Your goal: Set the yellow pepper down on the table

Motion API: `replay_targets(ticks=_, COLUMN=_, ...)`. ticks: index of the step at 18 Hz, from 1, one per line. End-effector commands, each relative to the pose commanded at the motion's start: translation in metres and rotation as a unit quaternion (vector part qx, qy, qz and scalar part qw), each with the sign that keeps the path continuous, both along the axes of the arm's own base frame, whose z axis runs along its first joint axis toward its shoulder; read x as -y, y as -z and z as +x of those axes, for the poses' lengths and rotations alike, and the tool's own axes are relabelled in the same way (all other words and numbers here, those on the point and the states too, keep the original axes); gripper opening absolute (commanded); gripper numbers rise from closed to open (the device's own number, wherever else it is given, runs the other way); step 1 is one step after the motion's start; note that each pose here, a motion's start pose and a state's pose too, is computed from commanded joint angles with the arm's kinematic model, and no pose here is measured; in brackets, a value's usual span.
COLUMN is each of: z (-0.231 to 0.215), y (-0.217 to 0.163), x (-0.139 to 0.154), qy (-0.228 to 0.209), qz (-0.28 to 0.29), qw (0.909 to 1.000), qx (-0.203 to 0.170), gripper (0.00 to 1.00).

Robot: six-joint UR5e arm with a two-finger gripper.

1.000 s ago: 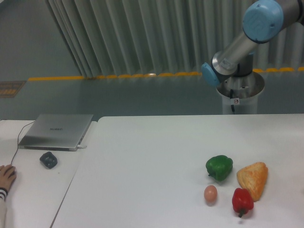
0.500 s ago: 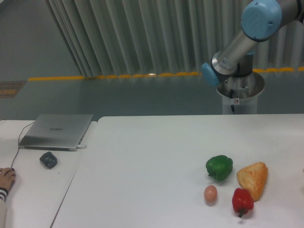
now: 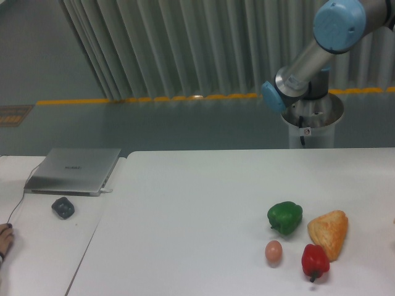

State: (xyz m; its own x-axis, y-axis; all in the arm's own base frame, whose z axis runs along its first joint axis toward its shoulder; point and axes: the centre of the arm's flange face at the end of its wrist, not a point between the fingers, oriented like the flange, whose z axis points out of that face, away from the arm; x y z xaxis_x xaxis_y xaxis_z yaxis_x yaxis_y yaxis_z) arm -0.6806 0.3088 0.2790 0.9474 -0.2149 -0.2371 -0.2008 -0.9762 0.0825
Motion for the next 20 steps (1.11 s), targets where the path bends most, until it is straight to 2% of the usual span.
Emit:
replay_targets(ticks=5, z=0.0, y=0.004, x=0.0, qy=0.001, qz=-0.002, qw=1.0, qx=0.004, gripper=1.0)
replay_targets(ticks=6, z=0.0, y=0.005, x=0.0, qy=0.001, qz=-0.002, qw=1.0, qx=0.004, gripper=0.97)
replay_targets(ticks=7, z=0.0, y=0.004, x=0.0, qy=0.001, qz=-0.002, qw=1.0, qx=0.004, gripper=0.91)
replay_targets(ticks=9, z=0.002, y=0.005, x=0.001, qy=0.0, qz=-0.003, qw=1.0, qx=0.006, gripper=0.71)
replay_targets(ticks=13, z=0.003, y=-0.004, x=0.002, qy=-0.002, qz=-0.005, qw=1.0, qx=0.003, gripper=0.5)
replay_targets(ticks=15, z=0.007, y=-0.008, x=0.002, qy=-0.002, qz=-0.007, qw=0.9999, qx=0.014, gripper=0.45)
replay_targets(ticks=20, z=0.017, y=-0.035, x=0.002, qy=-0.004, qz=-0.01, qw=0.9993, qx=0.036, gripper=0.45)
